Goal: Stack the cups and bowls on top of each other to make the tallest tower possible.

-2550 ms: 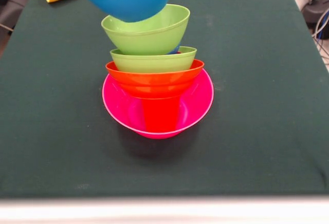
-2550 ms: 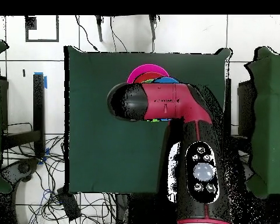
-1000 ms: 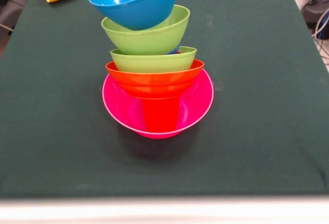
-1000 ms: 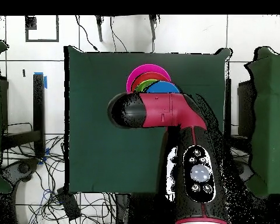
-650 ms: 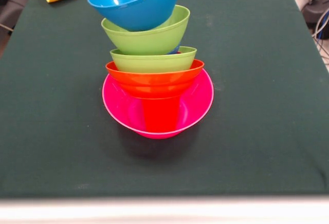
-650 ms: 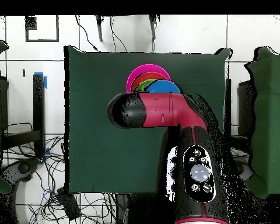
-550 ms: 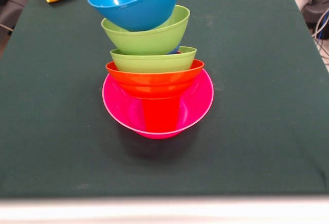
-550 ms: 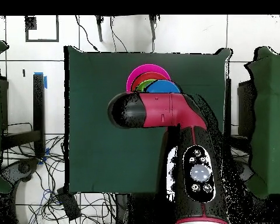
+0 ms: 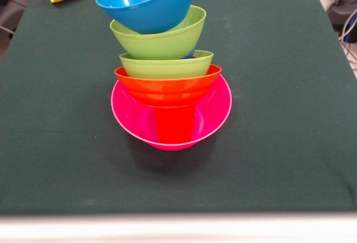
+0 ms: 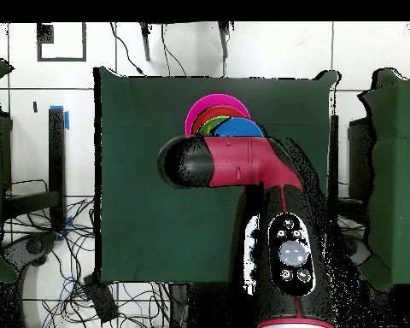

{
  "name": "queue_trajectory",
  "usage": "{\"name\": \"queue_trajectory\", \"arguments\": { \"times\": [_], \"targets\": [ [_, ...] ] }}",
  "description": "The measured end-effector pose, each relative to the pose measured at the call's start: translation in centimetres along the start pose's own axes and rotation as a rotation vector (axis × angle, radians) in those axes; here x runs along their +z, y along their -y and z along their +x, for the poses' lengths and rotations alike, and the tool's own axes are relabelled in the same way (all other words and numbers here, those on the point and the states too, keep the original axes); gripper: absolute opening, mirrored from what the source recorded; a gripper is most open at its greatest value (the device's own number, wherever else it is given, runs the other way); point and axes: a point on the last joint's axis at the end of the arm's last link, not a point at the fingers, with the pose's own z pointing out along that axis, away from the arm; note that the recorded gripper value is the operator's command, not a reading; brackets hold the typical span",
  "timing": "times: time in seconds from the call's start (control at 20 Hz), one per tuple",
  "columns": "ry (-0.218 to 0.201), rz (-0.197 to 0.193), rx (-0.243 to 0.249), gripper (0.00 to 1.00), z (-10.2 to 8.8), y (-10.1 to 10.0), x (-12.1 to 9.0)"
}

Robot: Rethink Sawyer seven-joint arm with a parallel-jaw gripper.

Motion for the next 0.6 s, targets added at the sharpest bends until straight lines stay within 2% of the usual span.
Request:
{"name": "queue_trajectory", "arguments": {
  "times": [0.55, 0.6],
  "targets": [
    [0.000, 0.000, 0.000, 0.00, -0.01, 0.00, 0.00],
    [0.000, 0.000, 0.000, 1.00, -0.01, 0.00, -0.01]
  ]
}}
